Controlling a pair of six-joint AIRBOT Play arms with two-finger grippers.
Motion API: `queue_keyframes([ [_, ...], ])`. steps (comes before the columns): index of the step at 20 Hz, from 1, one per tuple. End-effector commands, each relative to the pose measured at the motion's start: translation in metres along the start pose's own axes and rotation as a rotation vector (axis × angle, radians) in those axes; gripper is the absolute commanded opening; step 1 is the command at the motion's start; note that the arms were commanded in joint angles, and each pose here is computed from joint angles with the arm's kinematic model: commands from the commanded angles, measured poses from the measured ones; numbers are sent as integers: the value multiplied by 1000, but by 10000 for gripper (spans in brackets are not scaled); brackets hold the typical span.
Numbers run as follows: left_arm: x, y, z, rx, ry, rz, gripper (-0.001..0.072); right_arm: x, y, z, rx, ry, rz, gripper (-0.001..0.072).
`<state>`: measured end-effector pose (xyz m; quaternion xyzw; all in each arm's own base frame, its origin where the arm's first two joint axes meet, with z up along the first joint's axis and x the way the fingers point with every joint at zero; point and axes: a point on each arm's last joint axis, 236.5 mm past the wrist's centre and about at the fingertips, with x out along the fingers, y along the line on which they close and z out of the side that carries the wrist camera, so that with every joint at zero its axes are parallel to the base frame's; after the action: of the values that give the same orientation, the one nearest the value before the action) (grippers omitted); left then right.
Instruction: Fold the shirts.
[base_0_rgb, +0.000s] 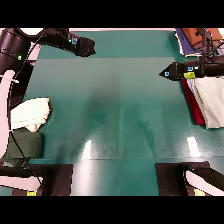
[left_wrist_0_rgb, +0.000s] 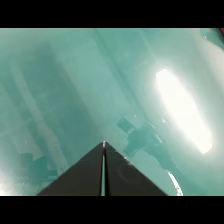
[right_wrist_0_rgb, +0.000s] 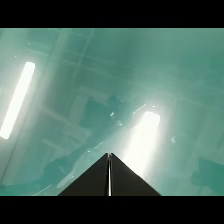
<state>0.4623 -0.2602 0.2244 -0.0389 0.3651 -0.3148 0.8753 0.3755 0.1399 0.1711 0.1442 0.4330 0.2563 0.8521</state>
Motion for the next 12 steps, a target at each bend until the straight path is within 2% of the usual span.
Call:
queue_keyframes([
  [1, 0, 0, 1, 0, -2, 0, 24, 0, 1, 0, -1, 0, 1, 20],
  [12, 0, 1, 8, -1, -33, 2, 24, -1, 2, -3, -2, 11, 4, 20],
])
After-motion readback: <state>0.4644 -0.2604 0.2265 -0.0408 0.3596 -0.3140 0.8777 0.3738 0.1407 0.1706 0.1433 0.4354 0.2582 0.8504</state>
